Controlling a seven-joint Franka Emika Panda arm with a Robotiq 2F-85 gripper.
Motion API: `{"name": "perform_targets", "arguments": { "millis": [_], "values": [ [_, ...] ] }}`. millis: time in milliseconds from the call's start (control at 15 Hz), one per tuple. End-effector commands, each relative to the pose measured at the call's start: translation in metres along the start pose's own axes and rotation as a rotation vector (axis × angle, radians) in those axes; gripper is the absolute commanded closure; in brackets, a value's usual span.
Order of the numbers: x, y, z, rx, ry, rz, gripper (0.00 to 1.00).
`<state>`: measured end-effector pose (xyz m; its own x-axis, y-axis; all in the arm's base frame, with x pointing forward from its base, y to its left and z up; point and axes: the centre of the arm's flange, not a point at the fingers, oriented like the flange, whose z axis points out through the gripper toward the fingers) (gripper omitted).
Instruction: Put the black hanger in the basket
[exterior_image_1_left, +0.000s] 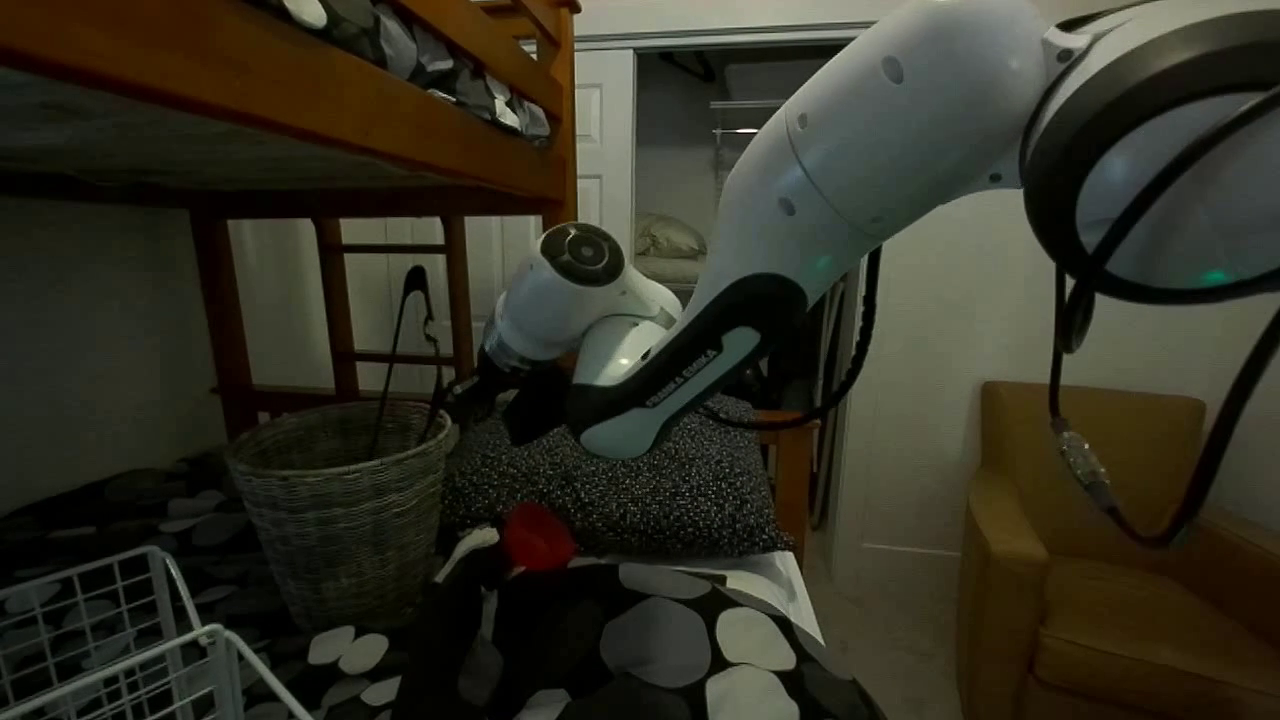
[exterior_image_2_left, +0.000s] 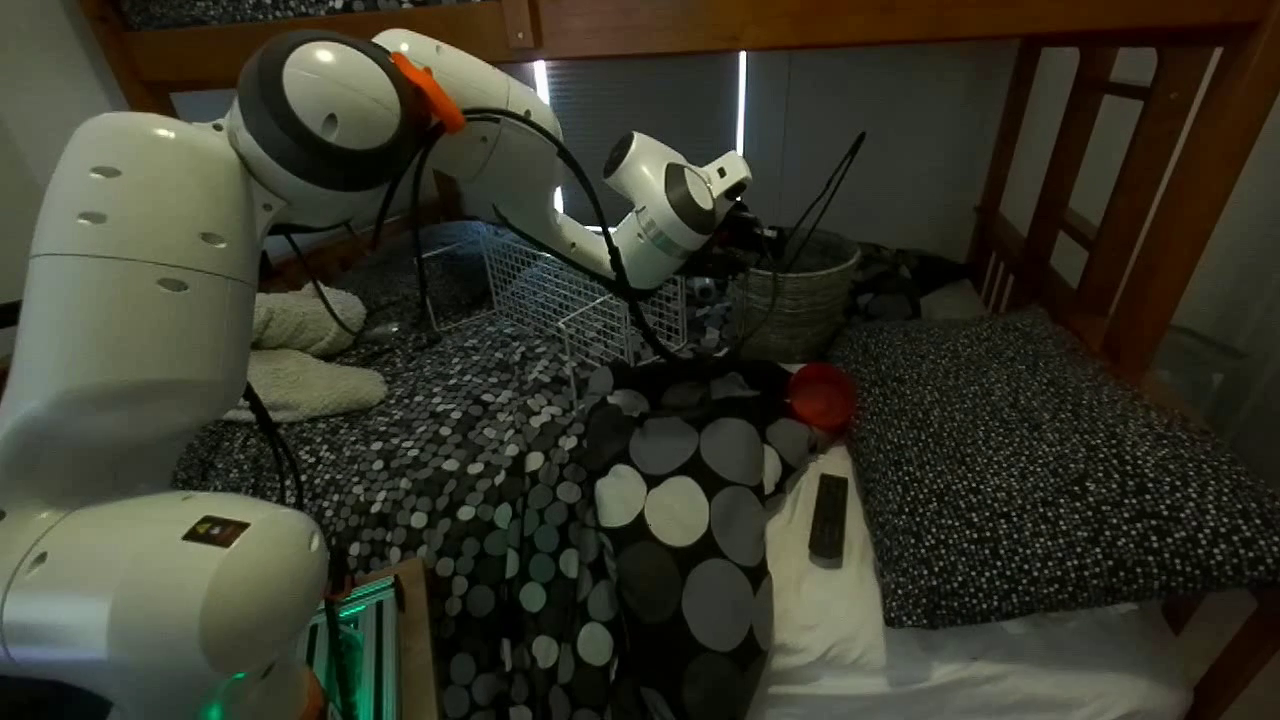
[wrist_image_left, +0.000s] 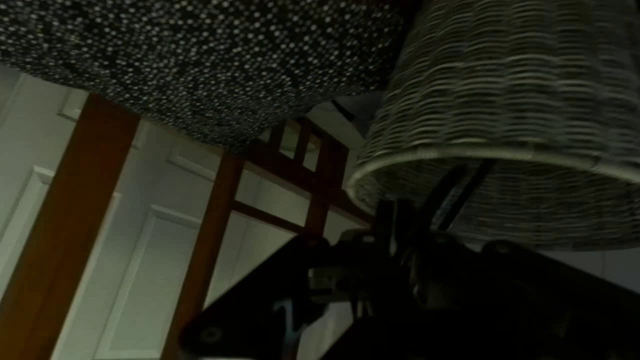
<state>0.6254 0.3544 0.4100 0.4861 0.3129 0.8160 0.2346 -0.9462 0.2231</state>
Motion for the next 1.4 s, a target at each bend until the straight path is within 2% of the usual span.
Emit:
{"name": "perform_targets", "arguments": {
  "millis": [0, 67, 133, 267, 600, 733, 800, 1200, 1267, 1333],
  "values": [
    [-0.028, -0.047, 0.001, 0.003, 0.003, -0.039, 0.98],
    [-0.031, -0.055, 0.005, 0.002, -0.003, -0.046, 0.98],
    [-0.037, -0.058, 0.005, -0.007, -0.008, -0.049, 0.68],
    [-0.044, -0.062, 0.009, -0.018, -0.014, -0.048, 0.60],
    [-0.041, -0.058, 0.001, -0.025, 0.003, -0.030, 0.22],
    [-0.035, -0.069, -0.010, 0.055, 0.008, -0.036, 0.07],
    [-0.038, -0.081, -0.015, 0.147, -0.001, -0.051, 0.01],
    [-0.062, -0.175, -0.072, 0.469, 0.018, -0.107, 0.00],
    [-0.056, -0.176, -0.060, 0.384, 0.046, -0.084, 0.00],
    [-0.061, -0.189, -0.068, 0.423, 0.041, -0.091, 0.01]
  ]
}}
